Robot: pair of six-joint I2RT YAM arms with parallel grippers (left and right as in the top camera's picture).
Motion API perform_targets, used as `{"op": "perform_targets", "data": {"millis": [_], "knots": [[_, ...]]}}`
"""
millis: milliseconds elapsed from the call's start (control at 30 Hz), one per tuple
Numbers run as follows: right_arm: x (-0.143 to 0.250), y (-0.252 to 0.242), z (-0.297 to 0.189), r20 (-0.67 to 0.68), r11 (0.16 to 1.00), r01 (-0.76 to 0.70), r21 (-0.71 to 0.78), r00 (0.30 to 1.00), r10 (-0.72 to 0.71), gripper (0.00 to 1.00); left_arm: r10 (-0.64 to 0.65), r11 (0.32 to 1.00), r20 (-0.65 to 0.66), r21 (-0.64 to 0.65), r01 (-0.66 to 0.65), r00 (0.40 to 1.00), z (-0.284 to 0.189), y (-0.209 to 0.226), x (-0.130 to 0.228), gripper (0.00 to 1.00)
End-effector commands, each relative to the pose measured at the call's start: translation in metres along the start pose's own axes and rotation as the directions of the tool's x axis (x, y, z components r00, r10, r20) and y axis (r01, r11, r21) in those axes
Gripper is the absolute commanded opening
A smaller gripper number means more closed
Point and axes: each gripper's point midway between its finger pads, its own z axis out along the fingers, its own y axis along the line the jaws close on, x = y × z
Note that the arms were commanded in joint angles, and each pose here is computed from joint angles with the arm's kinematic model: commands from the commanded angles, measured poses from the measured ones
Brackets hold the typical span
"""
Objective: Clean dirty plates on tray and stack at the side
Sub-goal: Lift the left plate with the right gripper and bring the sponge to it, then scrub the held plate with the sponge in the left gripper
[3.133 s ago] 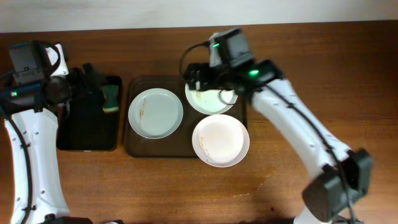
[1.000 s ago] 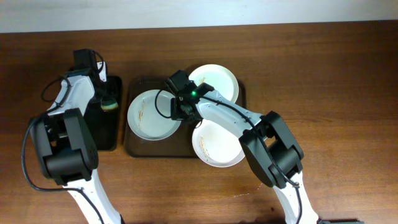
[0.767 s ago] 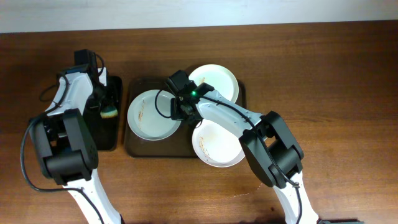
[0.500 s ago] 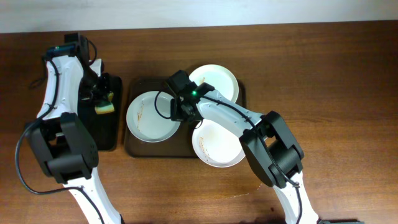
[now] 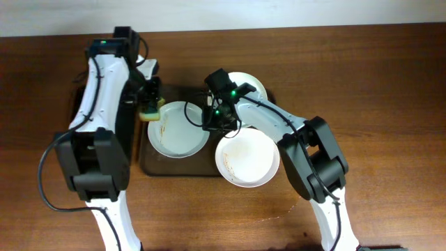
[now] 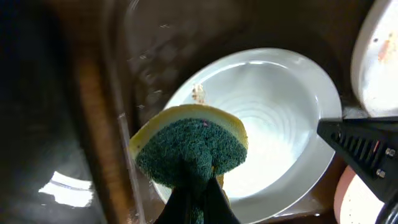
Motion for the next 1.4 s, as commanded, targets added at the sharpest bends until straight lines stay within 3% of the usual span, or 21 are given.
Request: {"op": "perform_targets", "data": {"millis": [0,233,400,500,567,767,900,967,1067,1200,1367], "knots": [[-0.003,-0.022,0.005,-0.017,0.999,-0.029,0.031,0.999,0.030,0.04,0.037,0.999,-0.060,0.018,-0.036,0.998,0.034,-0.018,0.011,0.01],[-0.005,-0.023,0.004,-0.011,0.999,-0.032,0.034,0.999,0.032,0.04,0.027,0.998,-0.047,-0.061,-0.030,0.999,0.108,-0.009,0.027,0.01],[-0.005,-0.023,0.005,-0.010,0.999,-0.030,0.032,0.999,0.031,0.04,0.009,0.998,-0.209,-0.054,-0.021,0.978,0.125,-0.009,0.078,0.01],[-0.005,-0.022,0.005,-0.009,0.999,-0.030,0.032,0.999,0.031,0.04,0.053,0.995,-0.343,0.103,-0.018,0.938,0.114,-0.034,0.112,0.01],[-0.005,-0.022,0.005,-0.008,0.999,-0.030,0.031,1.000,0.030,0.04,0.098,0.984,-0.366,0.175,-0.035,0.925,0.110,-0.044,0.120,0.01],[-0.006,-0.021,0.005,-0.005,0.999,-0.027,0.029,1.000,0.028,0.04,0.070,0.986,-0.088,0.159,-0.055,0.994,0.127,-0.045,0.050,0.01],[-0.006,-0.022,0.005,-0.003,0.999,-0.027,0.032,1.000,0.027,0.04,-0.022,0.999,0.052,0.031,0.021,0.998,0.130,-0.025,0.014,0.01],[-0.006,-0.021,0.005,-0.003,0.999,-0.026,0.031,1.000,0.026,0.04,-0.098,0.991,0.133,-0.078,0.108,0.986,0.128,-0.004,-0.004,0.01],[-0.003,-0.016,0.009,0.005,0.999,-0.008,0.046,1.000,0.007,0.04,-0.180,0.969,0.177,-0.139,0.205,0.968,0.125,0.009,-0.009,0.01],[0.008,0.007,0.017,0.010,0.998,0.052,0.039,0.999,-0.052,0.04,-0.246,0.948,0.236,-0.145,0.285,0.940,0.115,0.012,-0.023,0.01],[0.013,0.011,0.021,0.021,0.996,0.064,0.067,0.998,-0.065,0.04,-0.196,0.965,0.437,-0.076,0.253,0.878,0.096,-0.010,-0.078,0.01]]}}
